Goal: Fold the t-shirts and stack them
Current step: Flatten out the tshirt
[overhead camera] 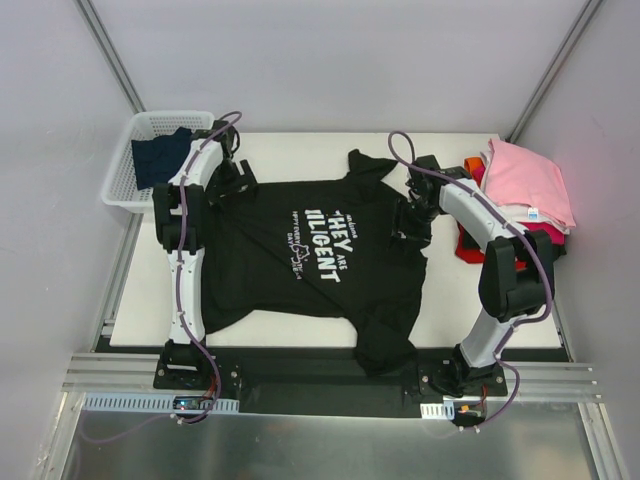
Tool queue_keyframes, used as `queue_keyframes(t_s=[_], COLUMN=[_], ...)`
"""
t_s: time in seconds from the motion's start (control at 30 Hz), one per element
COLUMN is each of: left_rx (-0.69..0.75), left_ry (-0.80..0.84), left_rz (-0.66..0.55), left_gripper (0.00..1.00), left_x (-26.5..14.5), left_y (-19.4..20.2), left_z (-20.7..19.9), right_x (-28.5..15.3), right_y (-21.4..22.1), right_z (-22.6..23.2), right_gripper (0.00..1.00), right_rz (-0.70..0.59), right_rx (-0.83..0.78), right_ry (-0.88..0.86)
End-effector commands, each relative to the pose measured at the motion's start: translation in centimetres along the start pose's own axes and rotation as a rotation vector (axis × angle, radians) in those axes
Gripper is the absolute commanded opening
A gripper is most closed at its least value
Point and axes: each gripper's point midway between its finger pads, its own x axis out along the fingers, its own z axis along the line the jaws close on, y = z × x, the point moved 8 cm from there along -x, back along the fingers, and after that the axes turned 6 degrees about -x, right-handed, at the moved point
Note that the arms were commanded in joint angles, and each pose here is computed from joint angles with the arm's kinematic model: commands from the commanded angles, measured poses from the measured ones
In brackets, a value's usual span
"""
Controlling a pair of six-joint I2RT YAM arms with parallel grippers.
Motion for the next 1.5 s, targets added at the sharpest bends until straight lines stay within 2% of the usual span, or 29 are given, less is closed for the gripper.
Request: queue_keyframes(t_s=[0.0,0.03,0.07,0.2,0.23,0.27,0.33,0.4,0.43,0.47,0.5,0.53,0.57,0.63,0.67,0.9,0.93,1.03,1.17,1.33,1.47], left_rx=[-0.009,-0.003,-0.006,-0.01,-0.011,-0.015,-0.001,0.021,0.03,0.031,0.039,0.052,0.061,0.073,0.082,0.098,0.095,0.086,0.091,0.184,0.247], left_ry=[0.127,0.151,0.199,0.315,0.338,0.346,0.361,0.353,0.364,0.341,0.339,0.349,0.331,0.315,0.299,0.312,0.33,0.348,0.336,0.315,0.279], left_rz=[-0.067,-0.1,-0.175,-0.257,-0.252,-0.235,-0.189,-0.119,-0.119,-0.063,-0.048,-0.046,-0.016,-0.012,-0.001,0.017,0.034,0.079,0.113,0.139,0.149], left_gripper=[0.99,0.99,0.99,0.99,0.99,0.99,0.97,0.9,0.84,0.83,0.82,0.82,0.83,0.84,0.84,0.85,0.85,0.85,0.85,0.85,0.85], left_x=[-3.3,-4.7,-8.0,-15.2,-16.2,-17.1,-17.2,-16.5,-17.1,-15.7,-15.5,-15.8,-14.9,-14.6,-14.1,-14.1,-14.1,-13.7,-13.0,-12.7,-12.4], left_y=[-1.8,-2.1,-2.6,-0.9,-0.1,1.5,3.7,6.9,8.0,9.5,10.4,11.4,12.3,13.1,13.3,12.8,12.8,13.2,14.3,16.5,17.8], left_z=[0.1,-0.1,-0.6,-0.3,-0.1,0.8,1.3,2.2,2.6,3.3,3.5,3.6,4.1,4.5,4.8,4.2,3.9,3.8,4.1,2.7,1.6], right_x=[-1.8,-1.7,-1.5,-0.6,-0.1,0.2,1.0,1.5,1.8,2.1,2.2,4.1,2.8,4.0,3.0,4.3,4.6,5.9,8.0,10.1,9.7], right_y=[-0.4,-0.5,-0.8,-1.2,-1.2,-1.2,-1.5,-2.9,-4.9,-6.3,-7.5,-8.7,-11.3,-13.6,-15.2,-19.2,-19.8,-21.1,-22.7,-24.0,-25.3], right_z=[0.5,0.4,0.4,0.4,0.4,0.3,0.0,-0.1,0.1,0.3,0.5,0.0,0.9,0.7,1.2,1.3,1.5,1.1,0.4,-0.6,-2.1], right_gripper=[0.52,0.52,0.52,0.52,0.55,0.66,0.69,0.6,0.51,0.48,0.45,0.45,0.45,0.51,0.52,0.67,0.71,0.76,0.78,0.75,0.75], right_rz=[-0.101,-0.108,-0.118,-0.115,-0.115,-0.111,-0.107,-0.128,-0.146,-0.151,-0.157,-0.113,-0.188,-0.19,-0.238,-0.302,-0.318,-0.342,-0.362,-0.394,-0.459], right_rx=[-0.043,-0.049,-0.057,-0.072,-0.073,-0.075,-0.078,-0.085,-0.078,-0.077,-0.076,-0.056,-0.067,-0.025,-0.024,0.026,0.035,0.067,0.108,0.149,0.203], right_ry=[-0.006,-0.005,-0.005,-0.022,-0.027,-0.029,-0.015,-0.003,-0.018,-0.026,-0.031,-0.022,-0.048,-0.079,-0.108,-0.189,-0.221,-0.293,-0.381,-0.427,-0.433])
